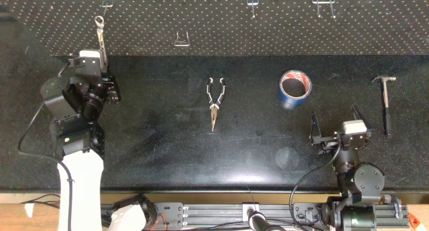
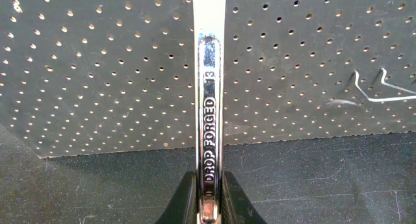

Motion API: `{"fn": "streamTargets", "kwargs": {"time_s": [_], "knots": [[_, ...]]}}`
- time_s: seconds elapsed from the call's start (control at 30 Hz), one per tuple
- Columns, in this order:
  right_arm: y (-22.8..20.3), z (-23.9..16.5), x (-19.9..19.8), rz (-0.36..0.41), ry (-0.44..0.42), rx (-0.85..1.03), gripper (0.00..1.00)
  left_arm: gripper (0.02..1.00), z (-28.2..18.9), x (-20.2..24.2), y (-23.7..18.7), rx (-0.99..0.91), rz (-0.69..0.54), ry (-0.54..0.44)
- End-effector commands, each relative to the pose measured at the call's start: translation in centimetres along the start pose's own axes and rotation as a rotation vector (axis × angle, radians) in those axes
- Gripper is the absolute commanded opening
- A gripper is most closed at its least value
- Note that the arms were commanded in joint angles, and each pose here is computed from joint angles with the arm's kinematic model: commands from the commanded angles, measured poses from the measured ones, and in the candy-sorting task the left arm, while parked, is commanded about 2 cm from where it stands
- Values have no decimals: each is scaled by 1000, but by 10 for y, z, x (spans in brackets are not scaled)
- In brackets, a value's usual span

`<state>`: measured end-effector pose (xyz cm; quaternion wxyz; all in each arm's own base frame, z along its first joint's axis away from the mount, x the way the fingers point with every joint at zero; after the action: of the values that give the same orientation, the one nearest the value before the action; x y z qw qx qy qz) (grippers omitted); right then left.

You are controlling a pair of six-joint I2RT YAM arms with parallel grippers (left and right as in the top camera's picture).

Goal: Place Tools Onto Pegboard

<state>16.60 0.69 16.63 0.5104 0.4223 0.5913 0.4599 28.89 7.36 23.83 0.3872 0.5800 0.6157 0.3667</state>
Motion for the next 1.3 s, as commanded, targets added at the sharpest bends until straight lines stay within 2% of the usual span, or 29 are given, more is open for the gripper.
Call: {"fn": "streamTargets", "kwargs": {"time_s": [0.03,0.1,0.47,0.97,1.0,1.1,1.17,1.3], "knots": [[-1,0,1,-11,4,0,943,27,3,-1,0,1,11,-19],[-1,0,1,-11,4,0,943,27,2,2,1,2,11,15],[-1,0,1,-11,5,0,943,27,8,6,-1,5,11,47],[-1,0,1,-11,4,0,943,27,40,15,-19,61,-5,43],[-1,0,1,-10,4,0,945,143,42,16,-20,64,-6,44],[-1,0,1,-11,4,0,943,588,42,16,-20,63,-6,44],[-1,0,1,-11,4,0,943,987,39,15,-18,61,-5,49],[-1,0,1,-11,4,0,943,996,16,10,-4,18,8,62]]}}
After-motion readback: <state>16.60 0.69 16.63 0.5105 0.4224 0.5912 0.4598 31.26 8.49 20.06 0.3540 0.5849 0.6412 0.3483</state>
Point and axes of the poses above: each gripper's point midway between its finger pads, its own z axis out along the fingers, its own x axis along the line the jaws close on, y = z × x, the point moved 8 cm from there along -z, back along the fingers, and after that the axes turned 8 degrees about -z, right-handed, at the moved point
